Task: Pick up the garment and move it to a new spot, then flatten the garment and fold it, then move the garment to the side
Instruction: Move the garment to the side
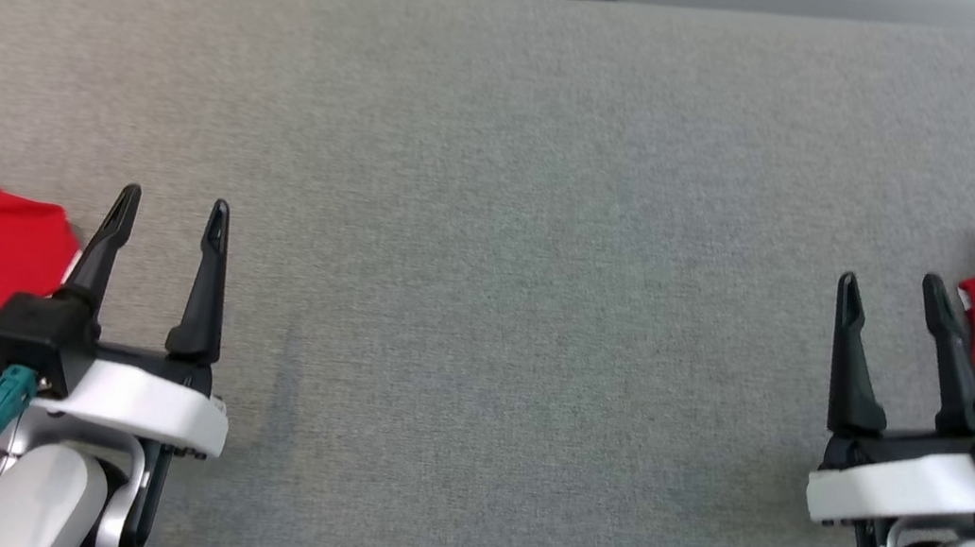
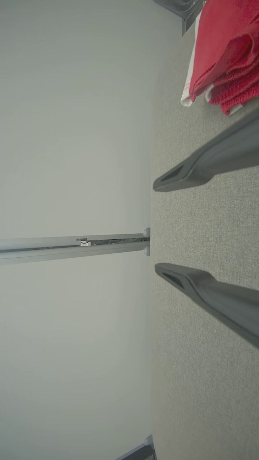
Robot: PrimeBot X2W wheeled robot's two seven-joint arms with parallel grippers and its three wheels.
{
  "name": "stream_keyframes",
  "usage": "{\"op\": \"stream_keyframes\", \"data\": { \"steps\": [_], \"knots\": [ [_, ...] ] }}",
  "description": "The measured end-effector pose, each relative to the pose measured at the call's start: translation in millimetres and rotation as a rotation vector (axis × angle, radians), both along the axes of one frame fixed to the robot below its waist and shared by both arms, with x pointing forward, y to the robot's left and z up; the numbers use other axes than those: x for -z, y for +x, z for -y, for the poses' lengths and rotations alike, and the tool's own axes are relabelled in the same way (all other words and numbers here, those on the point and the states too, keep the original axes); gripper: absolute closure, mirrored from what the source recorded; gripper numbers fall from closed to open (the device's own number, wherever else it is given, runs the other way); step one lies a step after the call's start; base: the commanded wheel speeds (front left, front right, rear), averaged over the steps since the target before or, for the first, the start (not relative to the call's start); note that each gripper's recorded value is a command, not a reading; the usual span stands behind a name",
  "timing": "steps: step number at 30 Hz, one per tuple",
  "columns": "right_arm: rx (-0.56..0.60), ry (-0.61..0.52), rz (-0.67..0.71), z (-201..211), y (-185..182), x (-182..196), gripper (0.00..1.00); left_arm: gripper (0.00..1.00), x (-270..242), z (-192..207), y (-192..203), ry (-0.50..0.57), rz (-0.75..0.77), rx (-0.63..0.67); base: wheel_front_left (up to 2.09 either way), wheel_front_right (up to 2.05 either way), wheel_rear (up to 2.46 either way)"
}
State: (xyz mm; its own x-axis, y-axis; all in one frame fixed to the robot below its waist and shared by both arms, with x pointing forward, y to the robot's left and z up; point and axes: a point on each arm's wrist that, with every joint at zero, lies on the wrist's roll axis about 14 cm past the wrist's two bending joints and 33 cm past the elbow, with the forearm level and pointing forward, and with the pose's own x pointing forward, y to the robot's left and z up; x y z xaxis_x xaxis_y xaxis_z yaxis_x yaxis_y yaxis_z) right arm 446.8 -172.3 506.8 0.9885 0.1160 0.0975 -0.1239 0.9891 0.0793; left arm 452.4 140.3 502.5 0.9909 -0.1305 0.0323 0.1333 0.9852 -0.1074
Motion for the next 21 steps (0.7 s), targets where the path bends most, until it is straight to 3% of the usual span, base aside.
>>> {"op": "stream_keyframes", "data": {
  "steps": [7,21],
  "knots": [
    [-0.028,0.039,-0.025,-17,-26,-2,0.0,0.0,-9,-19,-32,-0.003,0.006,-0.066,0.0,0.0,0.0],
    [0.011,0.067,-0.025,-7,-77,-16,0.0,0.0,-15,-40,-79,-0.006,-0.004,-0.132,0.0,0.0,0.0]
  ]
}}
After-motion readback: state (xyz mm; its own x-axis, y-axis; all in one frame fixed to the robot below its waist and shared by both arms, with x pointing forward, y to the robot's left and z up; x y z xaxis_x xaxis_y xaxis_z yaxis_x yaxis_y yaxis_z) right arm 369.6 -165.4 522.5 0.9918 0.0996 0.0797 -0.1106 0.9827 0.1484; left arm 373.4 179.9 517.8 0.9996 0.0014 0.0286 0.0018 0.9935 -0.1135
